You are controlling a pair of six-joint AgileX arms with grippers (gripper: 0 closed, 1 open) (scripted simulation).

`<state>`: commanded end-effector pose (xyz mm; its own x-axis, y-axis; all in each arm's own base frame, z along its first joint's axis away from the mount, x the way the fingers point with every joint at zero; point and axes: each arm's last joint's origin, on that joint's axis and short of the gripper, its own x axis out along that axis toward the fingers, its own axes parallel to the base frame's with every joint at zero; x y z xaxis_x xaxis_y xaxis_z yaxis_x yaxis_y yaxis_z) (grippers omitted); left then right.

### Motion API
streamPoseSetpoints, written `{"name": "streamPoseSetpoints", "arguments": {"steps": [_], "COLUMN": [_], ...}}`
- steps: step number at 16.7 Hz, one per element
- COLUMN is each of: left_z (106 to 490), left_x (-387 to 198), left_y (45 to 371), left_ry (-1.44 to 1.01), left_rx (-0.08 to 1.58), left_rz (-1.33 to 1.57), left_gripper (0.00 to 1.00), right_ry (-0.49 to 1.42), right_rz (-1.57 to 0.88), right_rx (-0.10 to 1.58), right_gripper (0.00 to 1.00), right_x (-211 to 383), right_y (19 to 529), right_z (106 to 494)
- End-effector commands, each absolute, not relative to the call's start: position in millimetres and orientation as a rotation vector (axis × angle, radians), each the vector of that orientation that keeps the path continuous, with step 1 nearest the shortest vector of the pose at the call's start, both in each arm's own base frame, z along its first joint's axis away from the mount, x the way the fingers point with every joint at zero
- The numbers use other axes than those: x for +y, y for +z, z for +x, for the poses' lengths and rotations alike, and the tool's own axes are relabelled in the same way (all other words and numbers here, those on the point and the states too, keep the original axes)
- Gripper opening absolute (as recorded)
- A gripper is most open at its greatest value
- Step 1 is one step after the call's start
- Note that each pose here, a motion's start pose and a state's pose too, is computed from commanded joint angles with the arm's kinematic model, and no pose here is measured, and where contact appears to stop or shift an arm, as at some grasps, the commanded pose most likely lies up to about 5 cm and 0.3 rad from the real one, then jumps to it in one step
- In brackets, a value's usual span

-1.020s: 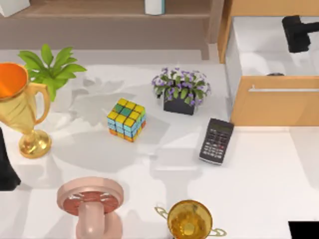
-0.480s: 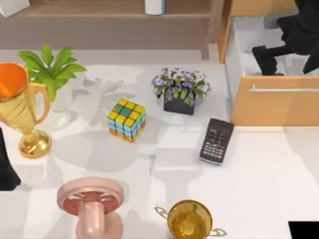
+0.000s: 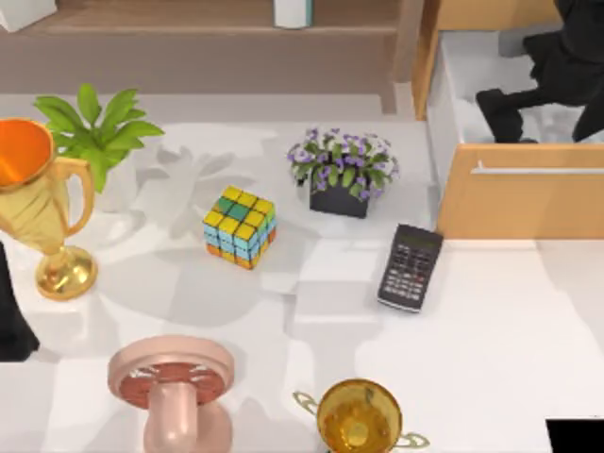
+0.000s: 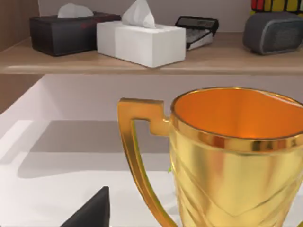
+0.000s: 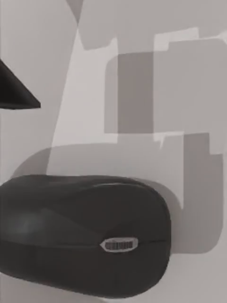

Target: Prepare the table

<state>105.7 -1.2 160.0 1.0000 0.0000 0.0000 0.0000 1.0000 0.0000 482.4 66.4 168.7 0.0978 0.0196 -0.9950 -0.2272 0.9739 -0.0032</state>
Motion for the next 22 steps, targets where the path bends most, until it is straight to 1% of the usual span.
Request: {"name": "streamPoseSetpoints", "arguments": {"steps": [10, 14, 22], "left_z": [106, 106, 106], "left_x": [-1, -1, -1], "left_y": [160, 160, 160], "left_ry": [0.0, 0.0, 0.0], "left_rx": [0.0, 0.0, 0.0], "left_rz": [0.0, 0.0, 0.0], "left_gripper": [1.0, 1.0, 1.0], "right_ry": [0.186, 0.186, 0.186], "right_rz": [-0.173, -0.173, -0.173], "right_rx": [1.462, 1.463, 1.463], "right_gripper": [1.0, 1.0, 0.4], "right_x": [69, 69, 69], "right_y": [141, 140, 140], "right_z": [485, 486, 486]}}
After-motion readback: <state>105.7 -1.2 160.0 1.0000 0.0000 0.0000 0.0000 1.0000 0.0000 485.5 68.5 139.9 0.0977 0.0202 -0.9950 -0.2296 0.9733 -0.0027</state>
